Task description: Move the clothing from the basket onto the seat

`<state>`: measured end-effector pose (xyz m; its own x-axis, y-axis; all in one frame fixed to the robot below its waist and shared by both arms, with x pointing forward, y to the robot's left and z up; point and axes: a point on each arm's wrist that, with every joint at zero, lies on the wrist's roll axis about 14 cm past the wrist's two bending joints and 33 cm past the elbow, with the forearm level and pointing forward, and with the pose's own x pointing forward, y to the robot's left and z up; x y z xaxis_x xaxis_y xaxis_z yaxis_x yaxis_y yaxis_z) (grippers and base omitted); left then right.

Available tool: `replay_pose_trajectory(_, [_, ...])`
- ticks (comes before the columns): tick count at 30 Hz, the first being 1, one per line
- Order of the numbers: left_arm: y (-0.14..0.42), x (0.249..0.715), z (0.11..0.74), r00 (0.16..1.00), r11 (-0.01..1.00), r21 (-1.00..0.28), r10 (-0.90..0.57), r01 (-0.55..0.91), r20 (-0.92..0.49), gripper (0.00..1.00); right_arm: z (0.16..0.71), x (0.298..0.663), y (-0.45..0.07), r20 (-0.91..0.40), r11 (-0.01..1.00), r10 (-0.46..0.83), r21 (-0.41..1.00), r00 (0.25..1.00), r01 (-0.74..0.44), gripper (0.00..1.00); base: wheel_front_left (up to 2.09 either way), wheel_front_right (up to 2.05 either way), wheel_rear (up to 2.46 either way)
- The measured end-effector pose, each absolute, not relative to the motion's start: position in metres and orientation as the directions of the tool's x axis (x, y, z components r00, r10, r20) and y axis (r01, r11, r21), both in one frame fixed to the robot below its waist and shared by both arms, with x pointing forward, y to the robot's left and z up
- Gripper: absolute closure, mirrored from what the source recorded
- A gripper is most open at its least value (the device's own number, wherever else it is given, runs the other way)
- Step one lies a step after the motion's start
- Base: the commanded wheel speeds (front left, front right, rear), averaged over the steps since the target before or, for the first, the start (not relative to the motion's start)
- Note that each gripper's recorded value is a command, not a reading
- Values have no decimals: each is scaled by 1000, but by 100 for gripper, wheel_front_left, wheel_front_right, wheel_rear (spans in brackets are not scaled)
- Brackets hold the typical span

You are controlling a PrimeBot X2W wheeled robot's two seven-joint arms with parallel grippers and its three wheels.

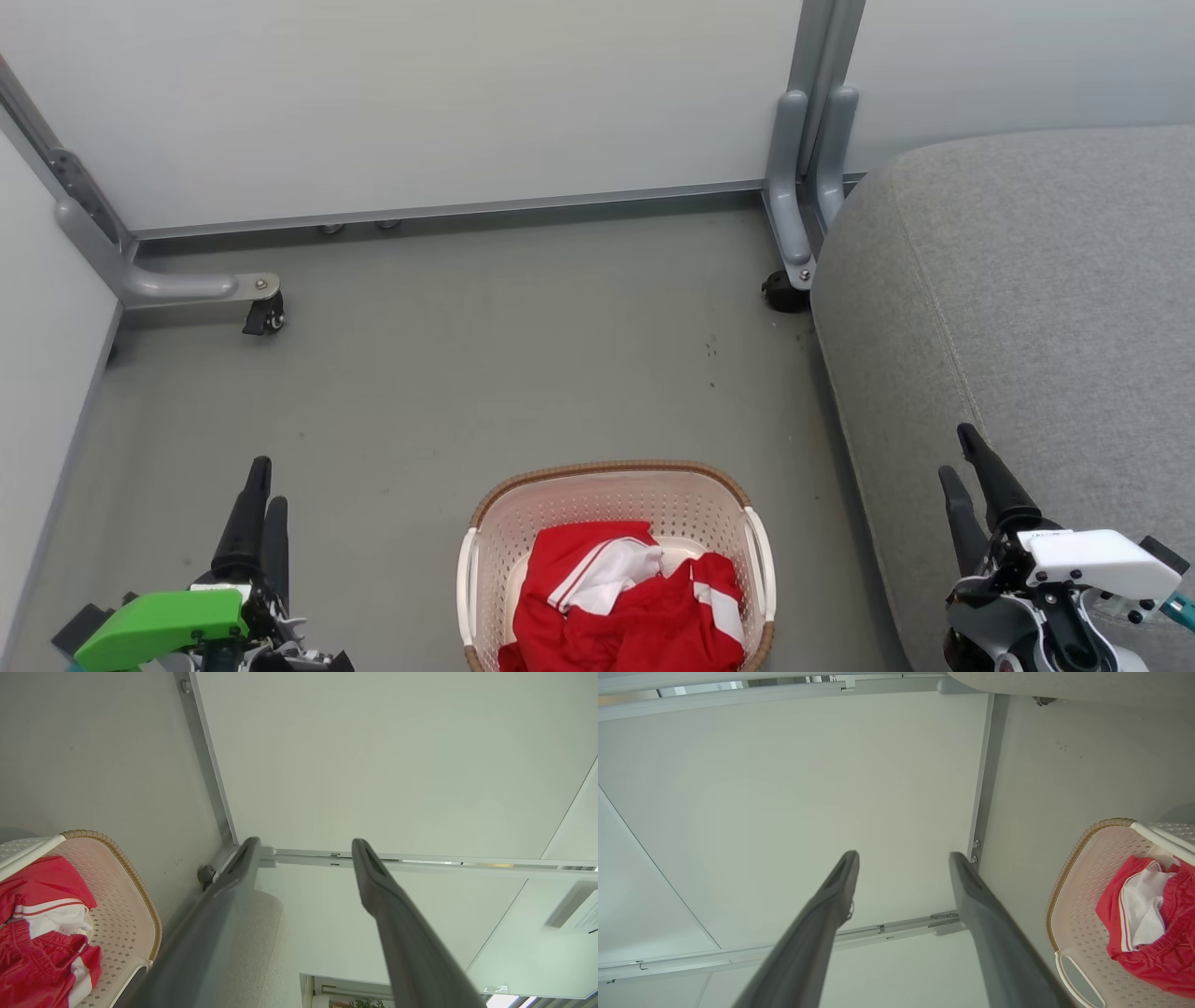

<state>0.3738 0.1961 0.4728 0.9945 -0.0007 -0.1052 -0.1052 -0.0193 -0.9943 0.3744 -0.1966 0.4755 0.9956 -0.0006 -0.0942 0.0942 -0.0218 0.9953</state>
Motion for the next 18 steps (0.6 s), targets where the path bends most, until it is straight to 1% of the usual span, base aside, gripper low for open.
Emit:
replay_pose_trajectory(4, [195,374,474,994,24,-994,4,-105,-105,0,476,375,-191,-94,22,8,995,996,94,0,0,0,0])
replay_pose_trajectory(13, [188,376,484,997,228,-971,-7,-77,-81,0,484,377,-177,-80,279,48,958,996,63,0,0,0,0])
replay_pose_trajectory(18, [182,376,485,996,345,-935,-15,-78,-89,0,484,376,-175,-78,376,47,925,996,55,0,0,0,0])
